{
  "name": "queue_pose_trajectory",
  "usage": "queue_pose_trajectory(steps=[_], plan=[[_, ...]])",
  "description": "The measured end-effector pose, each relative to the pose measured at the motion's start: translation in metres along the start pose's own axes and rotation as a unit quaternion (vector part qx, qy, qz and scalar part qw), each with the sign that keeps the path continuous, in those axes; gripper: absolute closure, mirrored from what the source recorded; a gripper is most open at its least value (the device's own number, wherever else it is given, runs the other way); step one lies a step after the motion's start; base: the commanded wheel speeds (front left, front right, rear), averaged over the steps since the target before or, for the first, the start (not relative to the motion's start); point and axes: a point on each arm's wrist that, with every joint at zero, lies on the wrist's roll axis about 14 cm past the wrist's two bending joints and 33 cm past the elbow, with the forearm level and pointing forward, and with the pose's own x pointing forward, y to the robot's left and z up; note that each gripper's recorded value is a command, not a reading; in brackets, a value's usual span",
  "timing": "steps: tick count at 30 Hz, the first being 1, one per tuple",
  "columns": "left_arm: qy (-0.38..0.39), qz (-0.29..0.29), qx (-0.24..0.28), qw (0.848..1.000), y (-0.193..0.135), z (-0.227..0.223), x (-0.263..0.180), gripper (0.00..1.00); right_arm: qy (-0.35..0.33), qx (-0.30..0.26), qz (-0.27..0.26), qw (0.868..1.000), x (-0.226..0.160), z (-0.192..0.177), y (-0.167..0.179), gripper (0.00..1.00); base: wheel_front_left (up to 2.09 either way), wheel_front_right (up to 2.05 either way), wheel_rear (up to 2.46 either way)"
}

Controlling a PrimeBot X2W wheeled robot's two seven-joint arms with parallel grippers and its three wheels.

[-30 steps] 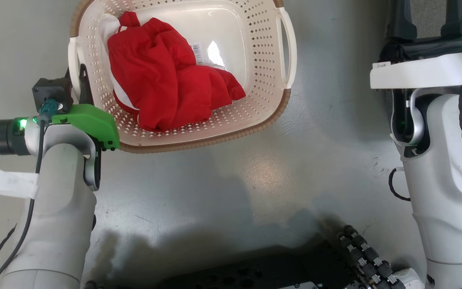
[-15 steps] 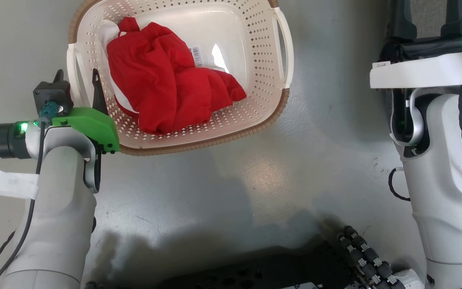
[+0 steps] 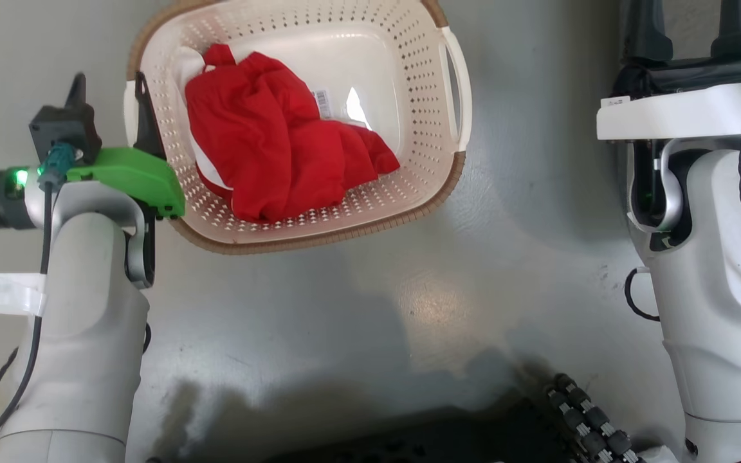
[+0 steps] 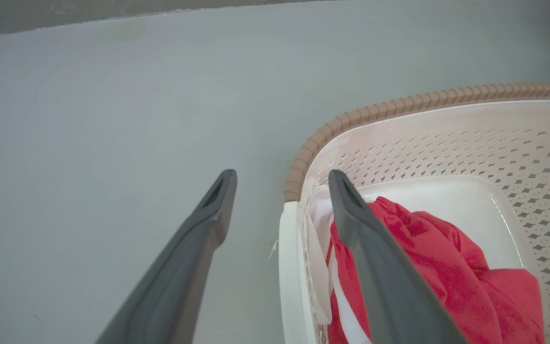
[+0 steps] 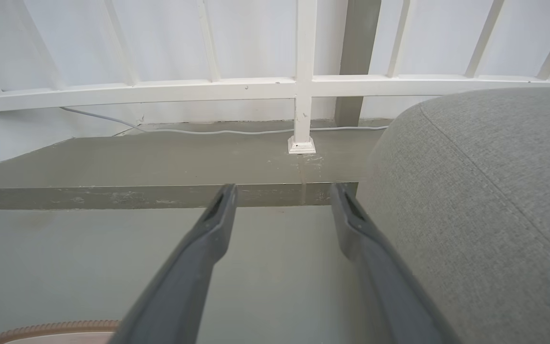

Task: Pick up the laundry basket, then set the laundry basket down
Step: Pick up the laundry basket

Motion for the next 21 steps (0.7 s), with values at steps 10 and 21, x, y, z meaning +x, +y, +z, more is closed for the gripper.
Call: queue_pose_trajectory(steps=[10, 21], plan=[[-0.118, 0.006, -0.005, 0.993, 0.002, 0.090, -0.018, 0.00, -0.012, 0.003, -0.002, 1.000, -0.011, 0.024, 0.000, 0.00, 0.00, 0.00, 0.00], [-0.211, 0.011, -0.004, 0.977, 0.001, 0.157, -0.074, 0.00, -0.016, 0.008, 0.016, 1.000, -0.042, 0.048, 0.009, 0.00, 0.00, 0.00, 0.00]])
